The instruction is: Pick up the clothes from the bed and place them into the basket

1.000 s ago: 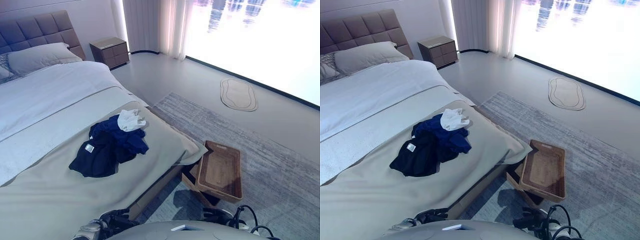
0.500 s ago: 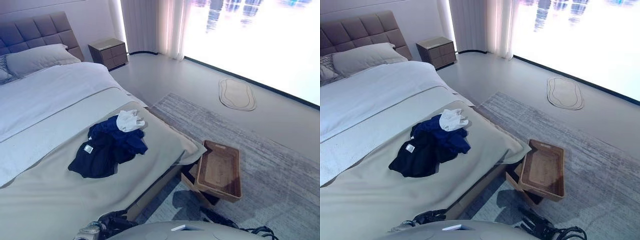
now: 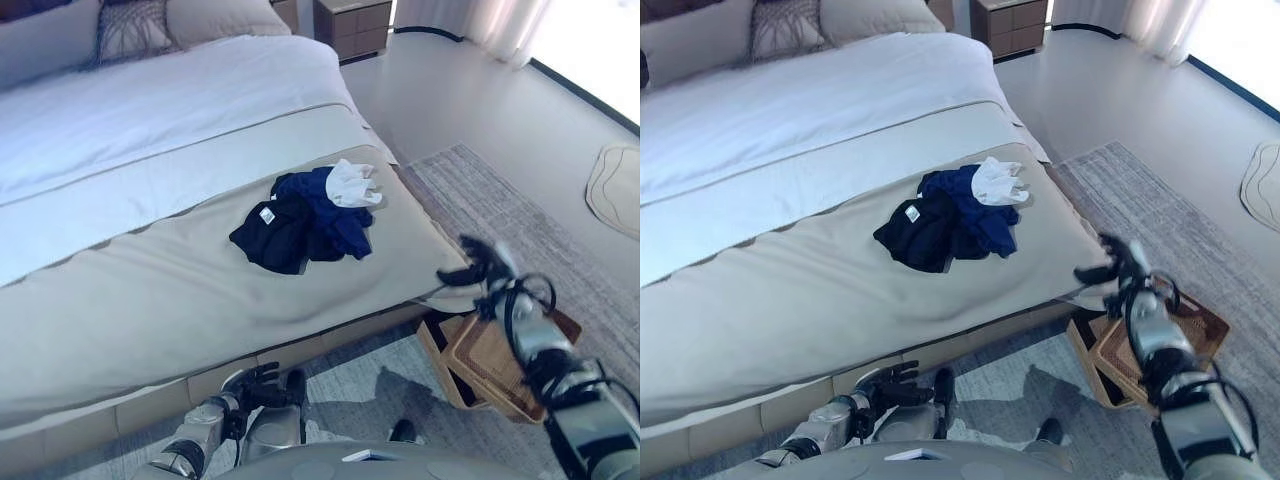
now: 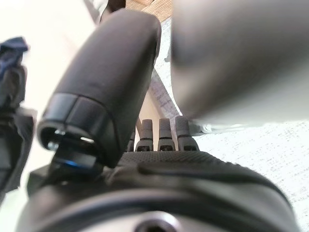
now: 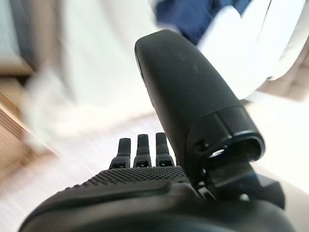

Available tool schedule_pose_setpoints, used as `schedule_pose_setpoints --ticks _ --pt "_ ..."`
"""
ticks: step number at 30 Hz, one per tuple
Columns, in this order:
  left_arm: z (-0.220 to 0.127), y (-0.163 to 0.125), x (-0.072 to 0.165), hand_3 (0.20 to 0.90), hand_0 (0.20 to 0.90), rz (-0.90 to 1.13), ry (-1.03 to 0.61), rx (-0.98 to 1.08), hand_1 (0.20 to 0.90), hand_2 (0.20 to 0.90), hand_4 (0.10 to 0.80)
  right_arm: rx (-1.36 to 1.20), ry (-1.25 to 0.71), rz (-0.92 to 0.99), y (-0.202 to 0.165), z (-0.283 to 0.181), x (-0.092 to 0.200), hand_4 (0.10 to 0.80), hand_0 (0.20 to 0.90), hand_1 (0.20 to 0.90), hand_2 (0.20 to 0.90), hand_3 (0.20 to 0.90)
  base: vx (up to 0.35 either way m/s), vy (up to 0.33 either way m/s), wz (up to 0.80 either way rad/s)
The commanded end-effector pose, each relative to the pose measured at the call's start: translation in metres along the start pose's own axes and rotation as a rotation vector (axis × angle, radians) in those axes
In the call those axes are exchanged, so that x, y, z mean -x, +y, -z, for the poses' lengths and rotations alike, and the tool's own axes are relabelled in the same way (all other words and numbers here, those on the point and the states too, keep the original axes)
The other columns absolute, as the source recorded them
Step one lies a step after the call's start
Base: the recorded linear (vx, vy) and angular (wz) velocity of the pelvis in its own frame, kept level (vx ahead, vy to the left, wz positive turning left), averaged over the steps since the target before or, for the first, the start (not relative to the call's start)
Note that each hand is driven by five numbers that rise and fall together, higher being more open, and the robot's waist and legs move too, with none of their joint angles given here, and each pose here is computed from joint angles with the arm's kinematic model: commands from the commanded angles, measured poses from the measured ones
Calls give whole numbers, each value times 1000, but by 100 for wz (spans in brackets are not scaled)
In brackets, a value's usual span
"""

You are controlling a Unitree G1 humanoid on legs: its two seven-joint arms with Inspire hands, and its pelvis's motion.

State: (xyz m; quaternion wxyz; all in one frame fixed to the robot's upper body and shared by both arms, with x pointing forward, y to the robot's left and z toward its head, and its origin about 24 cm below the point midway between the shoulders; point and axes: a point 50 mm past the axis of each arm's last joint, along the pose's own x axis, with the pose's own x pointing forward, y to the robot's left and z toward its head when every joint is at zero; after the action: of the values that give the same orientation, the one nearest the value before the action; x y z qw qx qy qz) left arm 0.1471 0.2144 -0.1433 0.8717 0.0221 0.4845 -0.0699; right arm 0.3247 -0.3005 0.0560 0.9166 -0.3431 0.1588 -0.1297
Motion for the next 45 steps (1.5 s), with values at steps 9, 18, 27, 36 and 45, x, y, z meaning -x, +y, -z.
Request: schedule_pose_setpoints --ticks 9,18,27,36,45 --pt "-27 53 16 900 900 -124 -98 -69 900 900 800 302 -247 527 -130 -149 -16 800 900 900 900 900 101 46 37" --pt "-45 60 23 900 900 -124 -252 4 900 900 800 274 -154 757 -172 -175 -5 800 900 900 900 900 70 28 22" --pt "-33 69 33 900 900 -118 -315 125 900 900 800 225 31 798 -212 -185 7 800 900 900 900 900 15 64 2" --pt "-34 81 43 900 900 -128 -344 162 900 900 800 271 -64 742 -226 -209 16 100 300 300 300 200 -18 -6 1" --pt "-42 88 48 900 900 -128 -365 90 900 900 800 72 -490 403 -185 -258 18 100 300 300 300 200 -14 -79 -8"
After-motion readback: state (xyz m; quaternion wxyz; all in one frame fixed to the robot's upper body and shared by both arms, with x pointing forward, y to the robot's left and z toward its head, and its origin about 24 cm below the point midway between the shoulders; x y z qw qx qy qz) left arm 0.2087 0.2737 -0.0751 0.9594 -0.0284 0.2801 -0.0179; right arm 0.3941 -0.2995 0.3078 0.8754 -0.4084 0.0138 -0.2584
